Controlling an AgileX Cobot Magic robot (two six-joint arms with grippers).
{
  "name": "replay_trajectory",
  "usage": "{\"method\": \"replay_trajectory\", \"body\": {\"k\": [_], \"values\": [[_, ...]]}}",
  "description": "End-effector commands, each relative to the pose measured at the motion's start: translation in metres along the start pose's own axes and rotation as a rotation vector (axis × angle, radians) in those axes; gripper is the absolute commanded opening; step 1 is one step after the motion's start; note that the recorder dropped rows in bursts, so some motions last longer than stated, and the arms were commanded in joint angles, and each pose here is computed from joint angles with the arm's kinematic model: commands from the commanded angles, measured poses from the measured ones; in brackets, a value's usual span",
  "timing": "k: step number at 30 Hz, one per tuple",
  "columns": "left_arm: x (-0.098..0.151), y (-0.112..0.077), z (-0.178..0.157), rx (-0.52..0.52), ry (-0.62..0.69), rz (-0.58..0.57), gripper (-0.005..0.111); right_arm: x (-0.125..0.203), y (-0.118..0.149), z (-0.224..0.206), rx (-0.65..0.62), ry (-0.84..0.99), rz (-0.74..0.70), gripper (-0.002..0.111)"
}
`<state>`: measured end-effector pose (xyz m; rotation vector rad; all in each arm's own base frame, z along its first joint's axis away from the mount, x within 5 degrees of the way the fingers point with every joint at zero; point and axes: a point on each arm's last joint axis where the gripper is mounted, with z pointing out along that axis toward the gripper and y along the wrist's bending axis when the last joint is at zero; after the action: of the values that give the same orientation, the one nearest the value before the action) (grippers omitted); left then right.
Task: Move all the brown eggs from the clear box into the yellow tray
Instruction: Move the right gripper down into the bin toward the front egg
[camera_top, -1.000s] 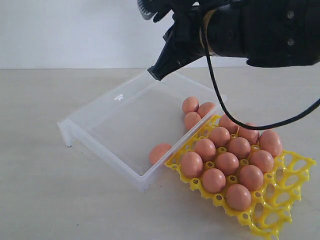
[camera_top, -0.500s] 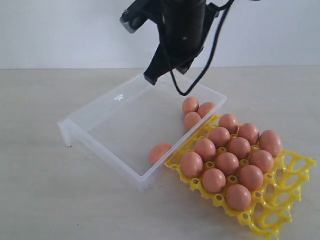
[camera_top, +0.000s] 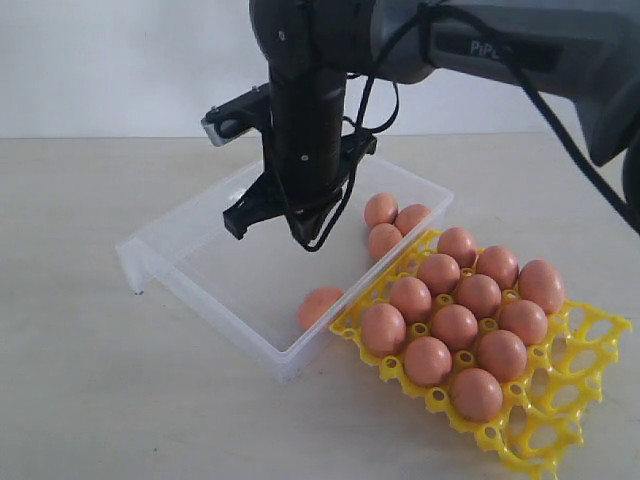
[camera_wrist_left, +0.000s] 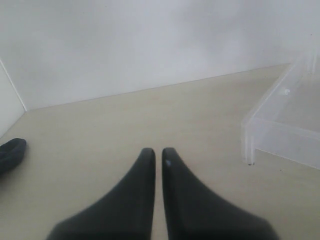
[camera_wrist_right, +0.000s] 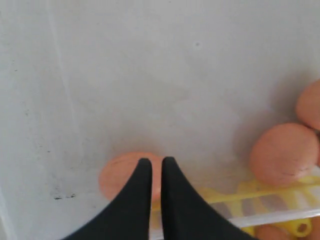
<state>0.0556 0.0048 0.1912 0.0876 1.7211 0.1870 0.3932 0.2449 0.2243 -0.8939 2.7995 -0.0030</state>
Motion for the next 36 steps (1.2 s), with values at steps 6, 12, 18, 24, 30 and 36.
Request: {"method": "replay_trajectory", "body": {"k": [6, 12, 18, 24, 30, 36], "values": [[-0.002, 0.0, 0.0, 0.007, -0.013, -0.007, 0.004, -0.002, 0.017, 0.005, -0.19, -0.002, -0.046, 0.029], [-0.002, 0.0, 0.0, 0.007, -0.013, -0.007, 0.004, -0.001, 0.017, 0.009, -0.178, 0.021, 0.102, 0.054], [-0.002, 0.0, 0.0, 0.007, -0.013, -0.007, 0.004, 0.001, -0.012, 0.015, -0.065, 0.04, 0.323, 0.054], [-0.002, 0.0, 0.0, 0.007, -0.013, -0.007, 0.004, 0.001, -0.01, 0.043, -0.254, 0.131, 0.568, 0.054], [-0.002, 0.0, 0.0, 0.007, -0.013, -0.007, 0.004, 0.002, -0.009, 0.058, -0.261, 0.166, 0.59, 0.054], [-0.002, 0.0, 0.0, 0.007, -0.013, -0.007, 0.004, 0.002, -0.01, 0.058, -0.245, 0.159, 0.545, 0.054]]}}
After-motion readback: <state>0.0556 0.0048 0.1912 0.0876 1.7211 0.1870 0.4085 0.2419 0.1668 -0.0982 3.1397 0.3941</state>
